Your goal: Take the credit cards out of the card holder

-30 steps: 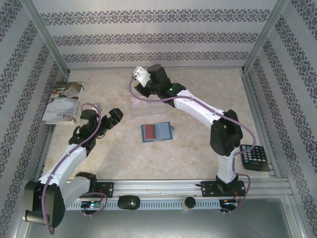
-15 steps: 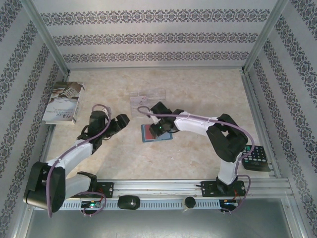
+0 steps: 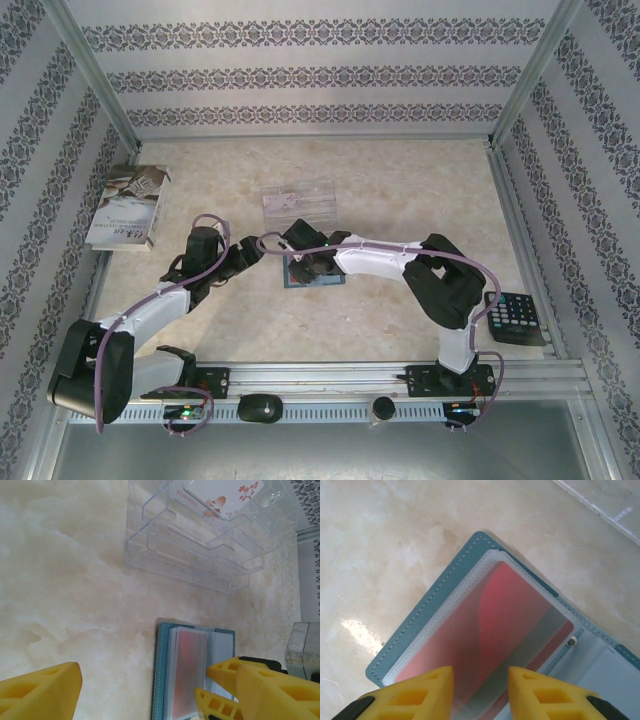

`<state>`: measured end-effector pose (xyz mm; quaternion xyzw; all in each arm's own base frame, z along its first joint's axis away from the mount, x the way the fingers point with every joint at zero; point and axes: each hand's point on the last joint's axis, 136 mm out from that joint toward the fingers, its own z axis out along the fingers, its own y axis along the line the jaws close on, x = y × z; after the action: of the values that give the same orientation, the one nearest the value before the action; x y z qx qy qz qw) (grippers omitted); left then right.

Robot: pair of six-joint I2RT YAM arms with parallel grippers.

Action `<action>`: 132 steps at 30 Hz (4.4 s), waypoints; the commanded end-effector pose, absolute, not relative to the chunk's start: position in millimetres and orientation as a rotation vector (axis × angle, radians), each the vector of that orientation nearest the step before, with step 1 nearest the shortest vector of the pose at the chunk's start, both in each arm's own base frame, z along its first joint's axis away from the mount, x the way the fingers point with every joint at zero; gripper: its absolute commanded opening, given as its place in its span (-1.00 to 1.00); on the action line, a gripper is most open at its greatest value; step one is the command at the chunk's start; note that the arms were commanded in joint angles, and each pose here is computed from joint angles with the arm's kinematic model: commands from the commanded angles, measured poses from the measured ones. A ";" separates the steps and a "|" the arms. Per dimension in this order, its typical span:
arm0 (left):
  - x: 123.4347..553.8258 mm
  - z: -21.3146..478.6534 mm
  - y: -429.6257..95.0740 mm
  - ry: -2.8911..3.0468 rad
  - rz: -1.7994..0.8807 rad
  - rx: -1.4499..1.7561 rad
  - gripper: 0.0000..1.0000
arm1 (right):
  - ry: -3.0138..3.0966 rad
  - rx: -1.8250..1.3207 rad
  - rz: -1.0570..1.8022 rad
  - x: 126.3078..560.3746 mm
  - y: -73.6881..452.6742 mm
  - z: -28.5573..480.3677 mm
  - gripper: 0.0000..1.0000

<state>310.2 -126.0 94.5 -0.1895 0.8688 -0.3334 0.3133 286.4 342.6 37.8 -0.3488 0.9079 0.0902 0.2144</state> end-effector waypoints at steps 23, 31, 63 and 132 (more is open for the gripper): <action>304.8 91.0 -132.3 2.296 -0.903 -0.458 0.57 | 2.510 -1.071 0.174 284.1 351.0 12.4 -1.00; 306.7 83.5 -149.7 2.331 -0.914 -0.403 0.37 | 2.469 -0.995 0.393 283.8 362.4 28.1 -1.00; 312.8 73.9 -155.9 2.350 -0.918 -0.408 0.47 | 2.515 -1.021 0.118 293.9 339.3 12.3 -0.23; 329.5 82.6 -190.7 2.301 -1.017 -0.306 0.25 | 2.586 -0.826 0.129 308.5 319.8 6.7 -0.44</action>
<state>329.1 -188.0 78.3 -0.1278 0.8658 -0.3854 0.2926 313.9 334.5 25.2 -0.2764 0.9275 0.0975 0.2319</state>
